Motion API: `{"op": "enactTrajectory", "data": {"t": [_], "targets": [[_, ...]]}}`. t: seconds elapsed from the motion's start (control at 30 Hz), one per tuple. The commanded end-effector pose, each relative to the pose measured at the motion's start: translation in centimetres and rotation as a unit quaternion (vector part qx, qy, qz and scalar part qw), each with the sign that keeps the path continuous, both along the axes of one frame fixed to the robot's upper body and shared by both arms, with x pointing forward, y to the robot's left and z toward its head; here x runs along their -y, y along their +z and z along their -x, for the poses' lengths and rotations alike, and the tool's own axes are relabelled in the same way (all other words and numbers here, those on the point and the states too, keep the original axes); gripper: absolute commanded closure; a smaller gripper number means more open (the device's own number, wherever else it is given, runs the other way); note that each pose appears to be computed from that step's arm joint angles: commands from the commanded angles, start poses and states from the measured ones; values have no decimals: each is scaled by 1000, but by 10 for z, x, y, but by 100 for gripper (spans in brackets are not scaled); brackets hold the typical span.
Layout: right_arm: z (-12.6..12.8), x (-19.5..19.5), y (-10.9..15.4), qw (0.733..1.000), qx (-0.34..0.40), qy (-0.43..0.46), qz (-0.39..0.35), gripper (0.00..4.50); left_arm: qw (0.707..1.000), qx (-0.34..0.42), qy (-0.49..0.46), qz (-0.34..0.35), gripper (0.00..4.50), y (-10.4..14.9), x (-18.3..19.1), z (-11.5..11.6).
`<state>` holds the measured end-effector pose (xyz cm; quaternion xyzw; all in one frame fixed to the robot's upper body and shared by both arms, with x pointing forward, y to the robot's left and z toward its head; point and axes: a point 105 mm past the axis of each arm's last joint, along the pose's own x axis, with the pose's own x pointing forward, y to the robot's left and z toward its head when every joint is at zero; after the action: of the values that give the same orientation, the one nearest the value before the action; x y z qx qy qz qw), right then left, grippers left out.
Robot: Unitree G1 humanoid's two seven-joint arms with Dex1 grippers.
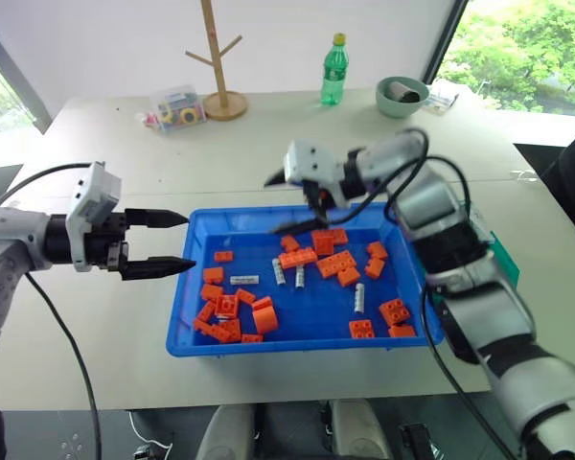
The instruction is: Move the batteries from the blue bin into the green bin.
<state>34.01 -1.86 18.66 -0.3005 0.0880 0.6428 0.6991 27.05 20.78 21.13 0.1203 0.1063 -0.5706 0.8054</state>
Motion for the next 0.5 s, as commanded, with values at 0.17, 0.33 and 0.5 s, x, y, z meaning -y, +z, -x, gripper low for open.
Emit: {"op": "enactTrajectory", "data": {"t": [0.17,0.33,0.5], "targets": [[32,-30,-16,999,-48,2,-14,5,1000,26,-3,-7,0,13,-2,2],[30,-41,-34,998,-53,-14,-13,5,1000,29,-5,-6,0,15,0,2],[18,-41,-49,998,-51,-38,-10,5,1000,28,-4,-7,0,15,0,3]]}}
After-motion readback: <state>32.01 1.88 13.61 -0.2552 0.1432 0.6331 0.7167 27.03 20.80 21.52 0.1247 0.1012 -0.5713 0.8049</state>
